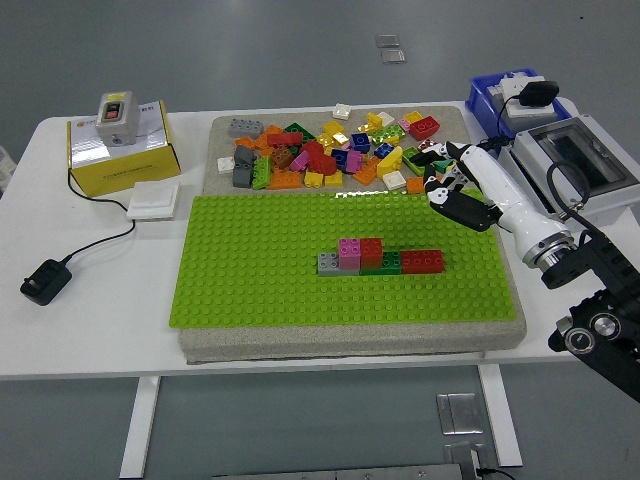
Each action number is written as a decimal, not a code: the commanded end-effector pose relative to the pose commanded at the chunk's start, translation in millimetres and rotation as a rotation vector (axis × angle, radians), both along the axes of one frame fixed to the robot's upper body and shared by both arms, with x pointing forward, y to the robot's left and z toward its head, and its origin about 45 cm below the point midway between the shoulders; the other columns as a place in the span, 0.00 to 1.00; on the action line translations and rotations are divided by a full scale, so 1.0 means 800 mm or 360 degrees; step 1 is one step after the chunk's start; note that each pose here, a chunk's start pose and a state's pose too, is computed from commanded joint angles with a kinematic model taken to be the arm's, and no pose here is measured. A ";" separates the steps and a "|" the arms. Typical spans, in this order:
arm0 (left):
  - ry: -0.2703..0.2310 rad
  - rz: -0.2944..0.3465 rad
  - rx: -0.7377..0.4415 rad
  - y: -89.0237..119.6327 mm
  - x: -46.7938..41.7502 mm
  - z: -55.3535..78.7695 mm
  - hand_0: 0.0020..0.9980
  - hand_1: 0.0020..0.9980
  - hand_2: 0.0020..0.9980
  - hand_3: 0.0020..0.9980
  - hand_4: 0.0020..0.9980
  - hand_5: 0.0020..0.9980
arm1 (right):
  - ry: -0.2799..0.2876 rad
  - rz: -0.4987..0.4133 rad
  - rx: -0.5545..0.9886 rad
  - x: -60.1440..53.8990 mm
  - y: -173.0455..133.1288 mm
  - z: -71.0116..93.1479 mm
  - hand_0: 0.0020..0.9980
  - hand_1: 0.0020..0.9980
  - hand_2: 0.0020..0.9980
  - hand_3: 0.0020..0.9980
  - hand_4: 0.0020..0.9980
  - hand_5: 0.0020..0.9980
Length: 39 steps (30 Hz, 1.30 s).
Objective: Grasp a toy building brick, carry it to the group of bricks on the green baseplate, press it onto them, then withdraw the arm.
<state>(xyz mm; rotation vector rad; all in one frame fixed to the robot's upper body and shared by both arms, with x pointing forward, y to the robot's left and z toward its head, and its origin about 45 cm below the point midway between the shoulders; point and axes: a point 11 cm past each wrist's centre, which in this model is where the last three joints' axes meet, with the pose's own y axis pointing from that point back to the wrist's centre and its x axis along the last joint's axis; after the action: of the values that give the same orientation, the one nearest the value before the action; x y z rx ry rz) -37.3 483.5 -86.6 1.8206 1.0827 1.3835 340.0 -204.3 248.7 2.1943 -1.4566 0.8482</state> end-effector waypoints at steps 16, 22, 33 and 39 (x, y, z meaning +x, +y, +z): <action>0.0009 -0.0019 0.0021 0.010 0.003 0.005 0.68 0.65 0.48 0.63 0.08 0.65 | 0.0137 0.0239 -0.0063 -0.011 0.055 -0.024 0.26 0.30 0.70 0.68 0.18 0.39; 0.0015 -0.0009 0.0013 0.008 0.000 0.004 0.68 0.65 0.48 0.63 0.08 0.65 | 0.0142 0.0185 -0.0051 -0.008 0.047 -0.028 0.26 0.28 0.70 0.68 0.16 0.39; 0.0004 0.0008 -0.0007 -0.001 0.001 0.000 0.68 0.65 0.48 0.63 0.08 0.65 | 0.0133 0.0008 0.0012 0.003 0.004 -0.027 0.25 0.27 0.69 0.68 0.18 0.37; 0.0002 0.0016 -0.0012 -0.002 0.000 -0.001 0.68 0.65 0.48 0.63 0.08 0.65 | 0.0082 -0.0133 0.0077 0.011 -0.031 -0.015 0.24 0.27 0.70 0.68 0.21 0.34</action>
<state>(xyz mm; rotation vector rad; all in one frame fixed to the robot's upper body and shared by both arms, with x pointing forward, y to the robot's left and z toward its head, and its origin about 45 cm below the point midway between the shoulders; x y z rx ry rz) -37.5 481.9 -87.2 1.8138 1.0974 1.3824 348.9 -229.3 236.8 2.1567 -1.5480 0.7305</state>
